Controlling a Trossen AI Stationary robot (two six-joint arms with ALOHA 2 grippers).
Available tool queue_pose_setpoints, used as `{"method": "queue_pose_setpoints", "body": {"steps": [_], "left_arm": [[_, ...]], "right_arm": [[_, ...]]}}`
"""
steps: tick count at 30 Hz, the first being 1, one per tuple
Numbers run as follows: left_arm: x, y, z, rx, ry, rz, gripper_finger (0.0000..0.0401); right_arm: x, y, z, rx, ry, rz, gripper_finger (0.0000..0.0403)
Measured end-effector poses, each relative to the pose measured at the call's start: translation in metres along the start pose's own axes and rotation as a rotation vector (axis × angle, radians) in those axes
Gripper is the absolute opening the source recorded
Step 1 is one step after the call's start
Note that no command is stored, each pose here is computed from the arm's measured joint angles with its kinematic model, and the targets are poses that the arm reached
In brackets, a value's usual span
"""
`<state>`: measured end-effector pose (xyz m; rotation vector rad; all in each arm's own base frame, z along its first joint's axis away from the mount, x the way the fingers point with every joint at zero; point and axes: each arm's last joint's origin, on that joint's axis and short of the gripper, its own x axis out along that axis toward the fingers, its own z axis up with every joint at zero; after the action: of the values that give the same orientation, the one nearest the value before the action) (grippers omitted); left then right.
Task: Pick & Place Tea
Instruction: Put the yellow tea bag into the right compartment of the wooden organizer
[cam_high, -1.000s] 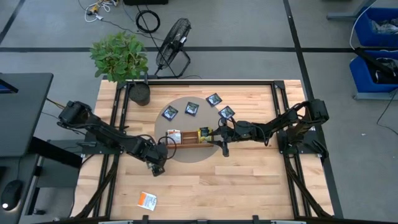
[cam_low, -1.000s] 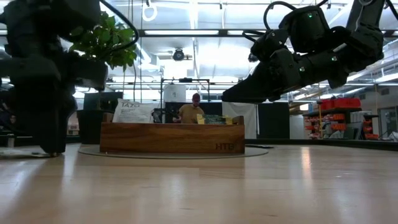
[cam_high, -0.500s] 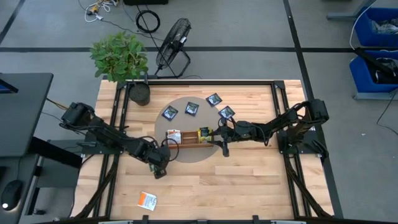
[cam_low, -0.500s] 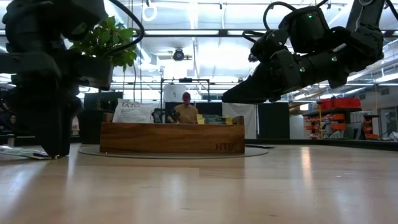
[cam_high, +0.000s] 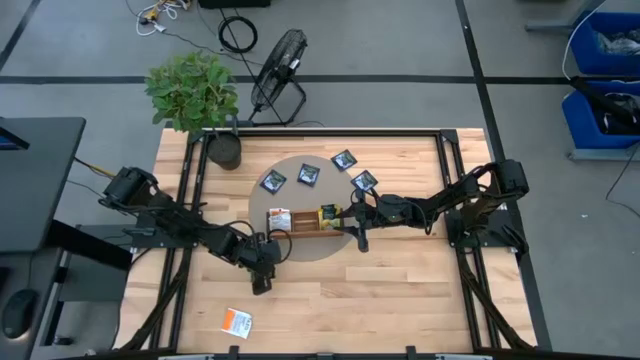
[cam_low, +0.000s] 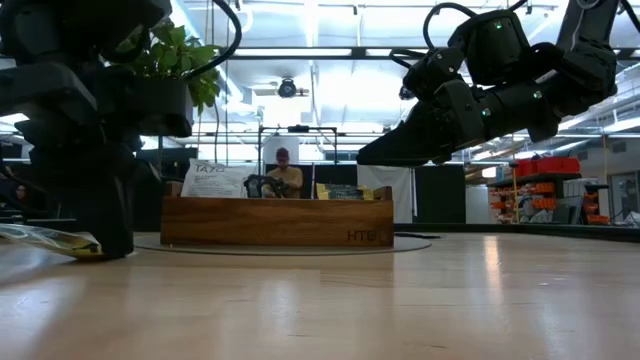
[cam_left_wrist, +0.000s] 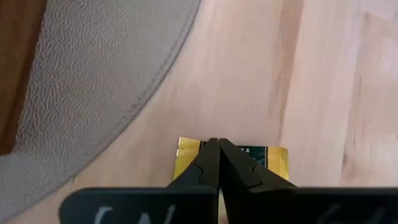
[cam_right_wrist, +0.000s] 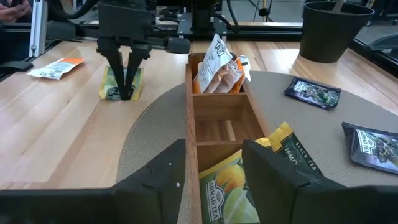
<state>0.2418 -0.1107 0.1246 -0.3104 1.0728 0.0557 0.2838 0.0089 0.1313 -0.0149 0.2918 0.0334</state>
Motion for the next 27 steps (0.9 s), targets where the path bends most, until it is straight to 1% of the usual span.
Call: {"method": "queue_pose_setpoints", "body": {"steps": [7, 11, 16, 18, 22, 27], "left_arm": [[0.000, 0.001, 0.004, -0.009, -0.038, 0.010, 0.0012], [-0.005, -0.012, 0.011, 0.082, -0.075, -0.002, 0.0004], [-0.012, -0.024, 0.024, 0.130, -0.123, -0.025, 0.0002], [-0.014, -0.026, 0.028, 0.135, -0.152, -0.011, 0.0002], [-0.019, -0.027, 0.039, 0.171, -0.225, 0.057, 0.0002], [-0.026, -0.033, 0.053, 0.220, -0.298, 0.093, 0.0001]], "right_arm": [[0.000, 0.000, 0.000, 0.003, 0.000, 0.000, 0.0166], [0.000, 0.000, 0.000, 0.003, 0.000, 0.000, 0.0166], [0.000, 0.000, 0.000, 0.003, -0.001, 0.000, 0.0166], [0.000, 0.000, 0.000, 0.003, -0.001, 0.000, 0.0166], [0.000, 0.001, 0.001, 0.023, -0.010, 0.033, 0.0166], [-0.003, 0.003, 0.007, 0.119, -0.034, 0.117, 0.0166]]}}
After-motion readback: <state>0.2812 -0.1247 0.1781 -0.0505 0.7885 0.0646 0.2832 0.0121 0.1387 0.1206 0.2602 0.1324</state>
